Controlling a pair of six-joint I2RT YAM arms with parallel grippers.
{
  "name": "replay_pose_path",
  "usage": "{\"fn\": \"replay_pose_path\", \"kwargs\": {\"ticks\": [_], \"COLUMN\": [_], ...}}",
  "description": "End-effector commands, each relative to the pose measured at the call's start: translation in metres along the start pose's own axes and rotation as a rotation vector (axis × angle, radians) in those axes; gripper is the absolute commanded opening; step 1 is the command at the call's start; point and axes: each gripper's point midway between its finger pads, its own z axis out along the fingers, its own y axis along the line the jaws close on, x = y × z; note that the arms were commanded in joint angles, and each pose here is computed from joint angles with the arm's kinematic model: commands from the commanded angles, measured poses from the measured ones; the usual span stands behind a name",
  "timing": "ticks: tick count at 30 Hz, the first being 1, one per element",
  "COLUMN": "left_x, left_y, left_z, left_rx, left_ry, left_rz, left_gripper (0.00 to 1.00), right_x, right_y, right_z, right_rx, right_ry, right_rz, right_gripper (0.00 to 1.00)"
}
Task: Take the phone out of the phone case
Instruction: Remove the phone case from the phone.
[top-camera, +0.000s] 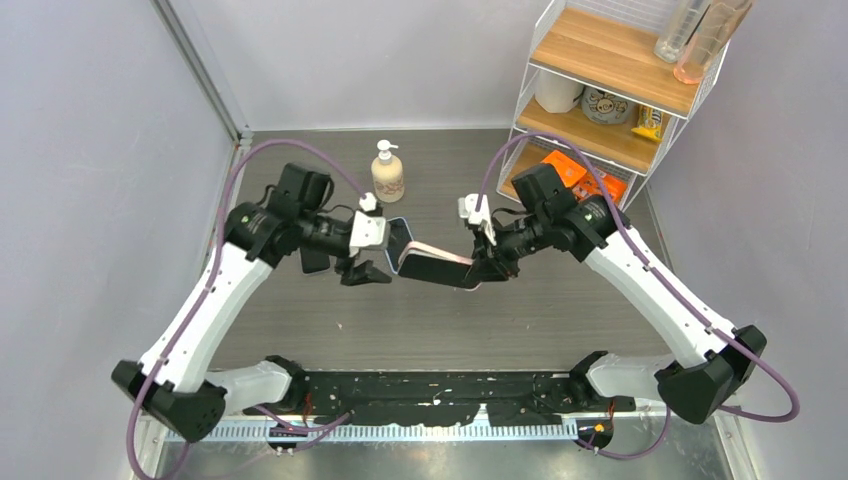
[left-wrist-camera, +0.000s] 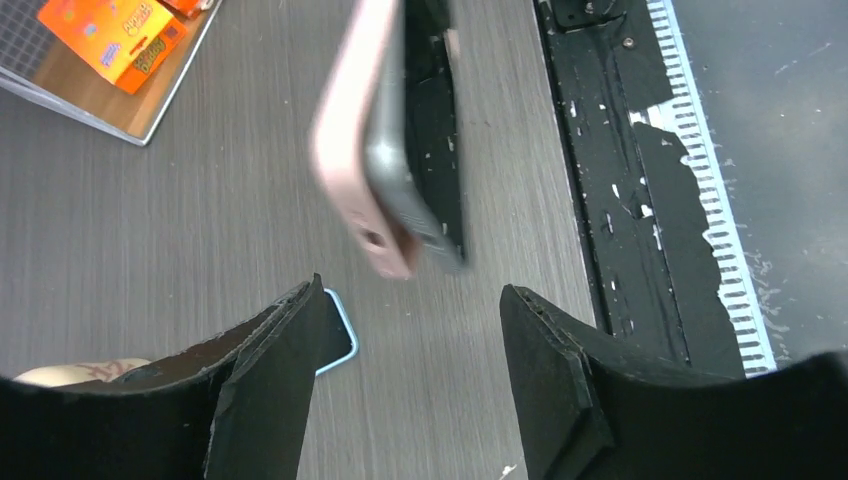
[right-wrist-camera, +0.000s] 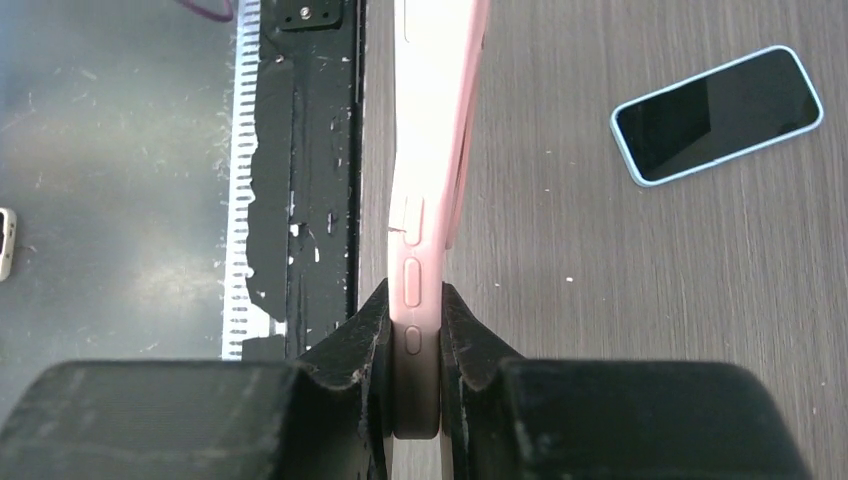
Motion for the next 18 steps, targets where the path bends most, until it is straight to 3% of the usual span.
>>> {"fn": "replay_pose_path", "kwargs": {"ticks": [1,6,12,18], "left_x": [-0.006,-0.017,-0.032,-0.03], "left_y": [-0.029,-0.037,-0.017,-0.002], "left_z": [-0.015,-0.026,-0.022,-0.017], "left_rx": [0.025,-0.03,-0.109,-0.15], "left_ry": [-0.073,-0.103,-0.187,-0.211], "left_rz": [0.029,-0.042,-0.225,-0.292], "left_gripper": [0.71,0.72,0.7,0.69], "right_x": [-0.028,-0.035,-0.039,-0.041], "right_y": [-0.015,-0.013,-0.006,-0.005], "right_z": [-0.012,-0.016,-0.015,-0.015], "right_rx": [0.017,-0.039,-0.11,-0.127], "right_ry": [-0.118,-0.156,-0.172,-0.177], "right_rz": [-0.004,-0.003,0.001,0.0], "right_gripper": [0.05,0.05,0.05,0.05]}}
